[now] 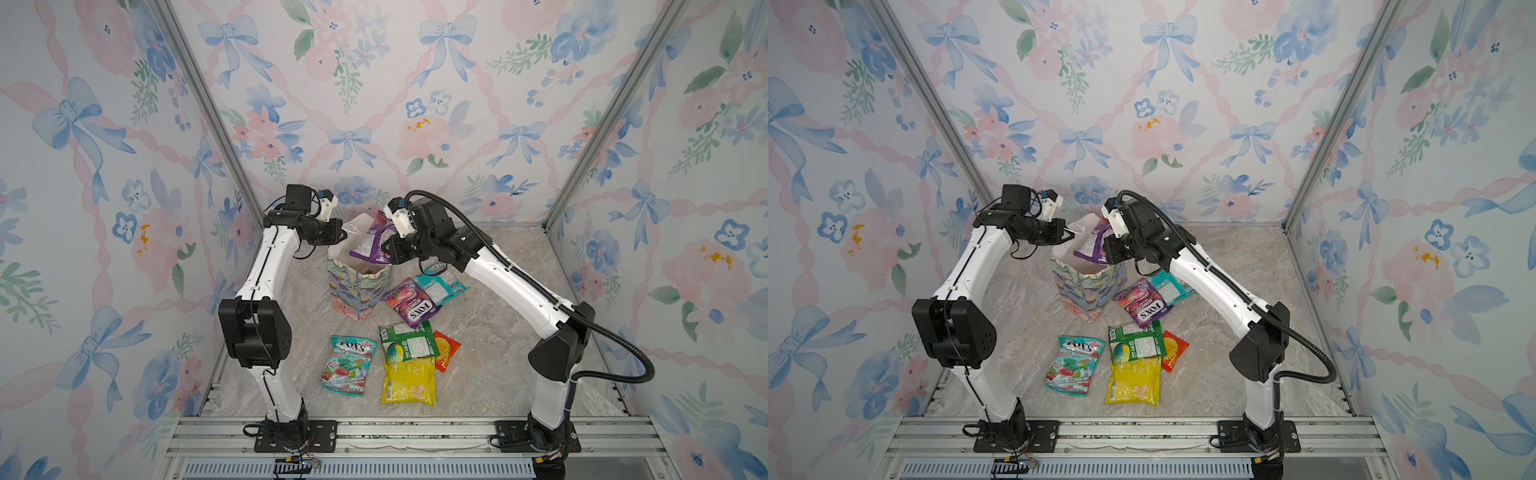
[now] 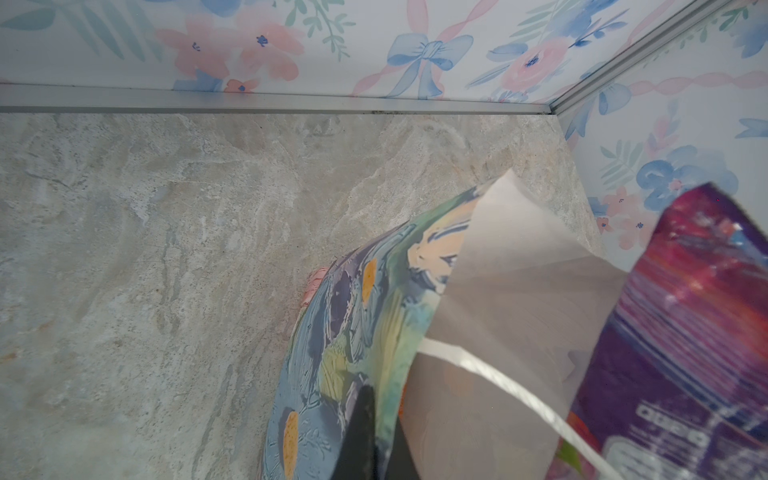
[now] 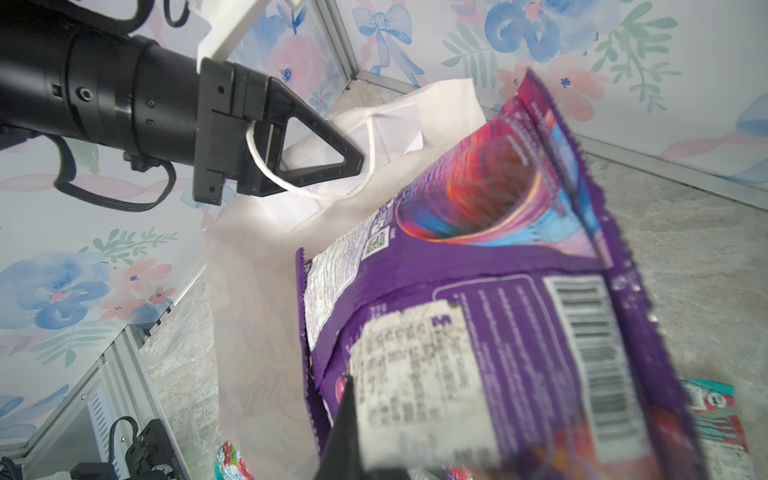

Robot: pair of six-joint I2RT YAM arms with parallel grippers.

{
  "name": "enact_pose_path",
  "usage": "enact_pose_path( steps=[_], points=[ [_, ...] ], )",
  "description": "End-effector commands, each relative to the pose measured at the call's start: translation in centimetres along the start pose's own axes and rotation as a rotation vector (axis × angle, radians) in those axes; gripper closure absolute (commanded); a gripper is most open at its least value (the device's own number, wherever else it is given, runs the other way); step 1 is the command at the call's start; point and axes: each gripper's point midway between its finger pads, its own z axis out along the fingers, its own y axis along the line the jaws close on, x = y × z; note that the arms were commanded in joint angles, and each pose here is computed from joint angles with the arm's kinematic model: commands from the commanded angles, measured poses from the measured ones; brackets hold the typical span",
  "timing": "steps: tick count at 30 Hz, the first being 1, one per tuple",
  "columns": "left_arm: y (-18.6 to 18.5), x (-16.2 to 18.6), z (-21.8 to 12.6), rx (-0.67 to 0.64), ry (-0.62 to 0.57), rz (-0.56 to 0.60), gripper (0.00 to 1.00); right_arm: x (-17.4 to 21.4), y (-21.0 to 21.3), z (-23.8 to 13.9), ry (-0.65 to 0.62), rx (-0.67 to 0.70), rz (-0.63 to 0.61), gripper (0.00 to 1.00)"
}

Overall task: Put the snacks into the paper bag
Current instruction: 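Lower the purple packet into the bag and open the right gripper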

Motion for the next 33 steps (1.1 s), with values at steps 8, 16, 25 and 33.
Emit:
enact_pose_path(
  steps=[8,16,25,33],
  points=[
    [-0.6,-0.2,-0.7,0.029,-0.01,-0.017,1.0,-1.7,2.6,2.2,-0.02,-0.083,0.002,1.0],
    [-0.6,-0.2,-0.5,0.035,-0.006,-0.022,1.0,-1.8,2.7,3.2,-0.011,-0.094,0.029,1.0],
    [-0.5,-0.1,-0.5,0.032,-0.006,-0.02,1.0,-0.4,1.9,2.4,-0.007,-0.065,0.069,1.0],
    [-0.6,-0.2,-0.6,0.033,-0.007,-0.022,1.0,0.3,1.5,3.2,0.001,-0.064,0.101,1.0]
  ],
)
